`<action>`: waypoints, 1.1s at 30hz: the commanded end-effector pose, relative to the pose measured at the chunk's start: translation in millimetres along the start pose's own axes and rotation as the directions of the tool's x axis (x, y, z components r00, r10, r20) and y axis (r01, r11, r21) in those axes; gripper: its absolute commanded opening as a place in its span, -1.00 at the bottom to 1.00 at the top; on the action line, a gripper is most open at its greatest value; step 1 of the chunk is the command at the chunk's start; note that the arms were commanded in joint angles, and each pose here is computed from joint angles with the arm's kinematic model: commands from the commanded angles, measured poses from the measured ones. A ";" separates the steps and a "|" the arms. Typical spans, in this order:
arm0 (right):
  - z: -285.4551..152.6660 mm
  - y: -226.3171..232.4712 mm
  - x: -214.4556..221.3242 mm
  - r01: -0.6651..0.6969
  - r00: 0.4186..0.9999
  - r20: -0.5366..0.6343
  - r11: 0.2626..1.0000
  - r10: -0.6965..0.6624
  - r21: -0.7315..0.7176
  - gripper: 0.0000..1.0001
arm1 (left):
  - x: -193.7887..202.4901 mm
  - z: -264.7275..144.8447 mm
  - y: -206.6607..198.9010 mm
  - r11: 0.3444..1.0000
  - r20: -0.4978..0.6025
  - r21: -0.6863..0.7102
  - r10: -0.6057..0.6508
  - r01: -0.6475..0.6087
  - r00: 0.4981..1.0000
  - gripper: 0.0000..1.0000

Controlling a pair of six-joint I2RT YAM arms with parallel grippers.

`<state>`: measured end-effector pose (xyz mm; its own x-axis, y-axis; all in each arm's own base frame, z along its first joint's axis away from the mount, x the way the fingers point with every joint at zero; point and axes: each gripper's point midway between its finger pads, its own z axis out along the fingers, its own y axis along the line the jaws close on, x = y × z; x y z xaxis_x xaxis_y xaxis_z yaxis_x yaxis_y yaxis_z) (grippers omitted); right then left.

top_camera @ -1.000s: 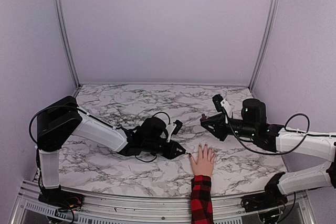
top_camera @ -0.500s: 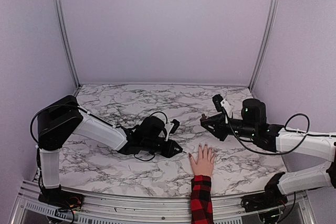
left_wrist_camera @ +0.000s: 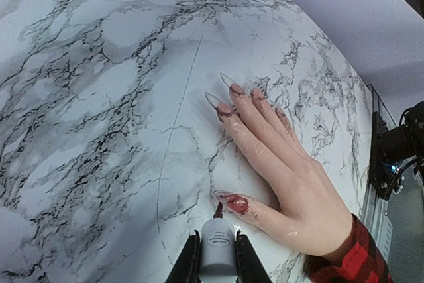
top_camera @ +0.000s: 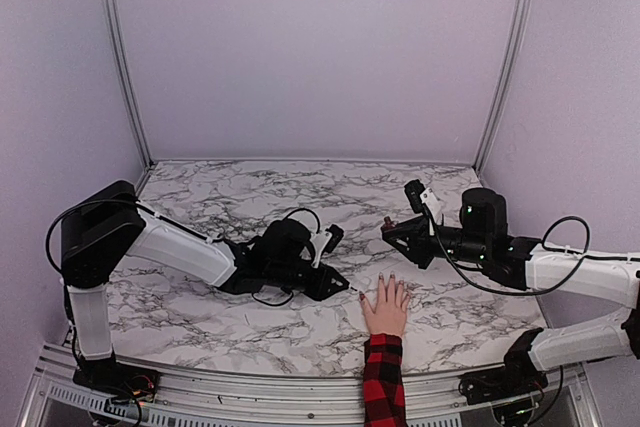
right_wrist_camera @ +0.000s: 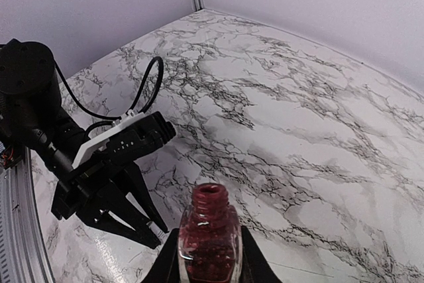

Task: Paint the nails
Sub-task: Paint the nail with the hand.

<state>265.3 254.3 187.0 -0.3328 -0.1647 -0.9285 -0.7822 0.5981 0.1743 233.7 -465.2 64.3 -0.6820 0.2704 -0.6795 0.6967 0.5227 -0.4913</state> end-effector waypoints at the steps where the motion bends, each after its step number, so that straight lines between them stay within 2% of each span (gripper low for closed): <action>1: -3.0 -0.3 -14.3 0.022 0.998 0.051 1.000 -0.022 0.003 -1.00 | -3.5 1.8 -21.4 0.996 -0.001 0.073 0.046 -0.045 0.999 -1.00; 18: -3.6 -1.0 -13.2 0.021 0.999 0.049 1.000 -0.022 0.008 -1.00 | 3.9 13.8 -18.9 0.997 -0.029 0.072 0.027 -0.025 0.999 -1.00; 33: -3.9 -0.7 -14.4 0.022 0.998 0.052 1.000 -0.022 0.007 -1.00 | 3.3 19.4 -3.7 1.000 -0.032 0.010 0.002 -0.002 0.999 -1.00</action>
<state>265.2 254.1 186.4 -0.3337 -0.1653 -0.9281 -0.7816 0.5988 0.1744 224.8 -480.6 55.7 -0.6790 0.3050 -0.6678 0.7135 0.4885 -0.5023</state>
